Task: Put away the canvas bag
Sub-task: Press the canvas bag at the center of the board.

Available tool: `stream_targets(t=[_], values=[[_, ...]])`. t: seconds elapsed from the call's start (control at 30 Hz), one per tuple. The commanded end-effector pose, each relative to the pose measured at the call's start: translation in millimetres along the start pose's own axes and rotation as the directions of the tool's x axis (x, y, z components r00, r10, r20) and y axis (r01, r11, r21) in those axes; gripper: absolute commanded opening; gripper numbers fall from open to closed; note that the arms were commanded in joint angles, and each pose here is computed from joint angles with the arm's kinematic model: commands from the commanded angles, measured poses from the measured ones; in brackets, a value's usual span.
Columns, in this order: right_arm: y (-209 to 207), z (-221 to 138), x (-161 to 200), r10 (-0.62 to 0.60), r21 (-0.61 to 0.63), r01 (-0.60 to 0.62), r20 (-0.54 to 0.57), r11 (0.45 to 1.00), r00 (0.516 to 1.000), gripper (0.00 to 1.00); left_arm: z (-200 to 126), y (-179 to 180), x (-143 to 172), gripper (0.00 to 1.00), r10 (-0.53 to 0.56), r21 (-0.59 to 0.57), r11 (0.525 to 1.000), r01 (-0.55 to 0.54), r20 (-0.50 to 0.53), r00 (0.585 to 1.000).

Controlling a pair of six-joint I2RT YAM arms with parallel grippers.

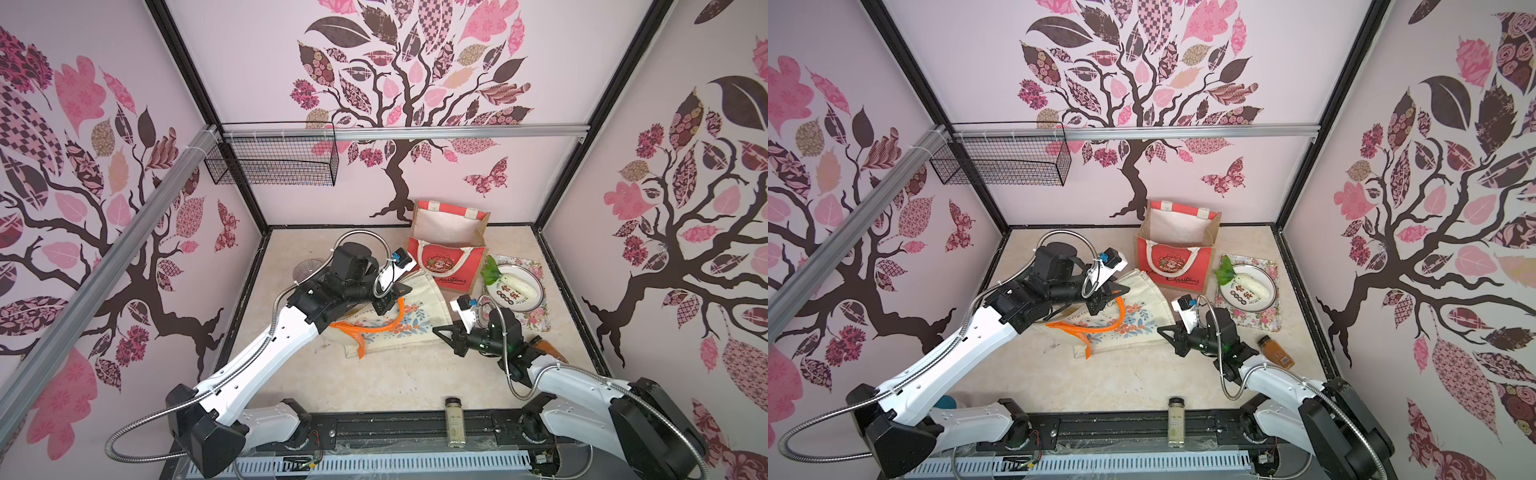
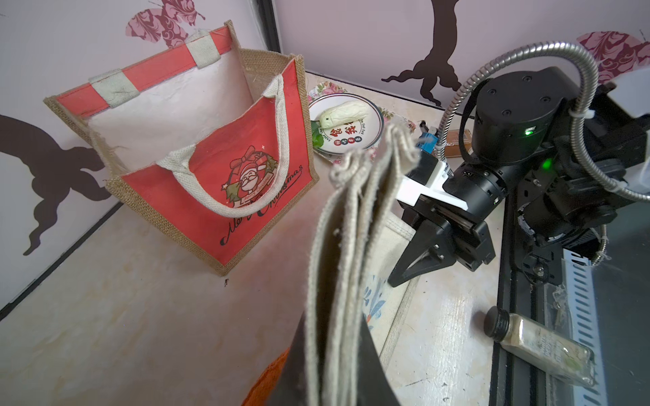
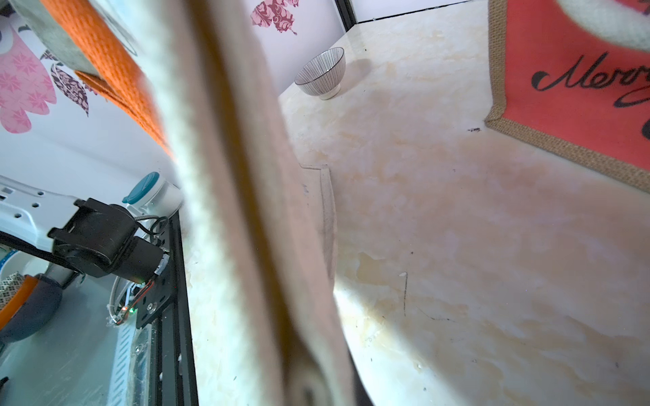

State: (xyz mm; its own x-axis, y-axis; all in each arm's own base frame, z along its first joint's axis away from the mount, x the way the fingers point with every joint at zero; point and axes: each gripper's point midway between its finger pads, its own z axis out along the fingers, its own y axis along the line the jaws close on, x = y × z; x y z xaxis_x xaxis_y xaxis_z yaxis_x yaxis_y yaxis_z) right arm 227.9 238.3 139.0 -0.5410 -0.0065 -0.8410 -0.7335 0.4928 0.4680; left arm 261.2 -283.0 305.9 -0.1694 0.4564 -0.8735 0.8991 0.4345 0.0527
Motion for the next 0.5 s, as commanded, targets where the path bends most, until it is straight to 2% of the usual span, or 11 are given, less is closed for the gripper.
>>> stream_targets(t=[0.0, 0.17, 0.23, 0.37, 0.47], values=[[14, -3, -19, -0.008, -0.044, 0.011, 0.054, 0.999, 0.998, 0.01, 1, 4, -10, 0.00, 0.025, -0.035, 0.999, -0.024, 0.041, 0.999], [29, -4, -11, 0.037, -0.106, -0.036, 0.005, 0.994, 0.999, 0.01, -3, 17, -16, 0.09, 0.016, -0.124, 0.992, -0.005, 0.090, 0.996], [41, -4, -7, 0.057, -0.142, -0.059, -0.017, 0.988, 0.998, 0.00, -6, 23, -21, 0.22, 0.003, -0.173, 0.985, 0.019, 0.130, 0.992], [69, -5, -5, 0.073, -0.221, -0.079, -0.036, 0.972, 0.997, 0.00, -12, 29, -27, 0.23, -0.012, -0.215, 0.975, 0.047, 0.162, 0.987], [82, -12, -14, 0.125, -0.292, -0.115, 0.017, 0.950, 0.992, 0.00, -10, 28, -31, 0.23, -0.021, -0.210, 0.976, 0.055, 0.161, 0.987]])
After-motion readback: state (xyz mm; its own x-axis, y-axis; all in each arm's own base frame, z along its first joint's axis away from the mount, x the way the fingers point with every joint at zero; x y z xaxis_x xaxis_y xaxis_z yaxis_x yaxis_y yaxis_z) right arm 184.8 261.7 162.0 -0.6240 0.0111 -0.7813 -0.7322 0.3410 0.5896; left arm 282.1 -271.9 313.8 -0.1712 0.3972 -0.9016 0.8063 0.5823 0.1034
